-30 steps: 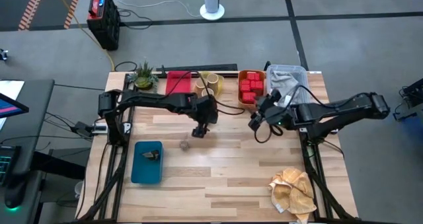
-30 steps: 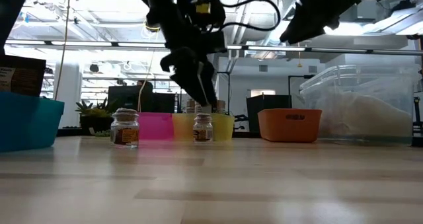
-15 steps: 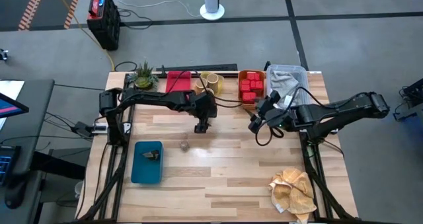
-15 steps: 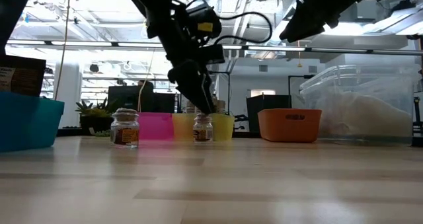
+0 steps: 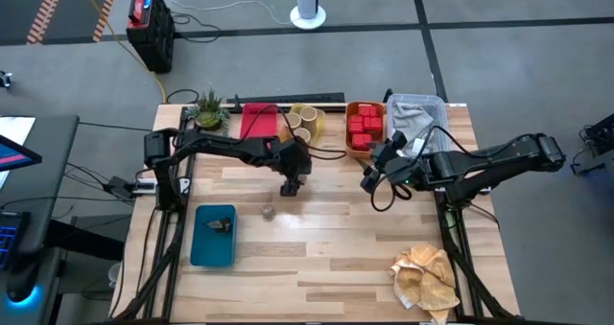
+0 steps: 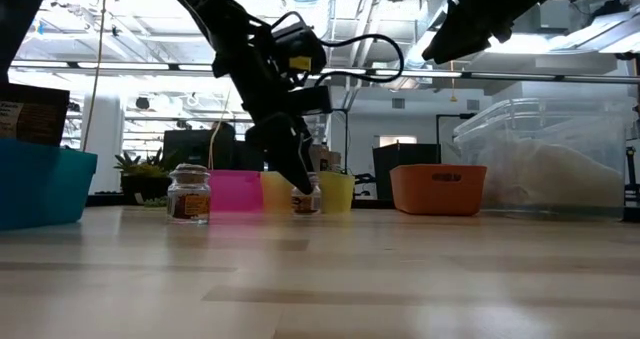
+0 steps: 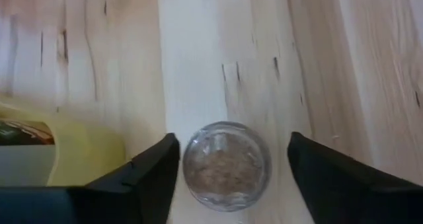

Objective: Sort spices by type
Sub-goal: Put the brown seasoning bottle into the red bin

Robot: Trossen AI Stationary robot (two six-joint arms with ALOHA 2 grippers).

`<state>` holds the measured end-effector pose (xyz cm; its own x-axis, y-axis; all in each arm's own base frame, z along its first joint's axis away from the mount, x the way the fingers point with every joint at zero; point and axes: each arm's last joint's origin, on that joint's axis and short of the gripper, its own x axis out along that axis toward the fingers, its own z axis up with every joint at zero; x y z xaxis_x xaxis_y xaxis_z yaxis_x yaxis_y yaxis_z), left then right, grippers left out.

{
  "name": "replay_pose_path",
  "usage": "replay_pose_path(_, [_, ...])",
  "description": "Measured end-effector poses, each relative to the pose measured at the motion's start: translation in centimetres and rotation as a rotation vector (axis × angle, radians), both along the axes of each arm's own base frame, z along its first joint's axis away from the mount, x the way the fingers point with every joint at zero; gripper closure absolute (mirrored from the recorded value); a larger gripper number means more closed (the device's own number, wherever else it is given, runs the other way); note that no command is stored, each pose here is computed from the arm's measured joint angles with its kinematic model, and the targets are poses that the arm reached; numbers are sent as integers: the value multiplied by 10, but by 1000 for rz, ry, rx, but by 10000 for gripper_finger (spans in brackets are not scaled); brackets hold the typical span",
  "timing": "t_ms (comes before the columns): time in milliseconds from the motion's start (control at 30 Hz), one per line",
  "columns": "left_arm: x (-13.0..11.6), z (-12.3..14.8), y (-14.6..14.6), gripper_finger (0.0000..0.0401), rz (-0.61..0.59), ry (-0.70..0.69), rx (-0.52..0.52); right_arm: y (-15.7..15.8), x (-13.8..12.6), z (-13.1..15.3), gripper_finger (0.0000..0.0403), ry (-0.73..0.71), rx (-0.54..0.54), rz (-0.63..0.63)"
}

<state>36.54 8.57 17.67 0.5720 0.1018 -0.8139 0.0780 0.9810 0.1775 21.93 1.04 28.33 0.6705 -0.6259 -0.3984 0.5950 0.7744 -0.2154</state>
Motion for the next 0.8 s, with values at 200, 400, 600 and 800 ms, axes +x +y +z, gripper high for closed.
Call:
replay_pose_path(200, [0, 0, 0, 231, 4, 0, 1, 0, 0, 1, 127, -3, -16, -10])
replay_pose_path(400, [0, 3, 0, 236, 6, 7, -2, 0, 0, 1, 127, -1, -17, -9])
replay_pose_path(600, [-9, 38, -2, 236, -10, 5, 11, 0, 0, 1, 127, 1, -18, -9])
replay_pose_path(800, [-41, 93, 0, 236, 42, -96, 49, 0, 0, 1, 127, 1, -19, -9])
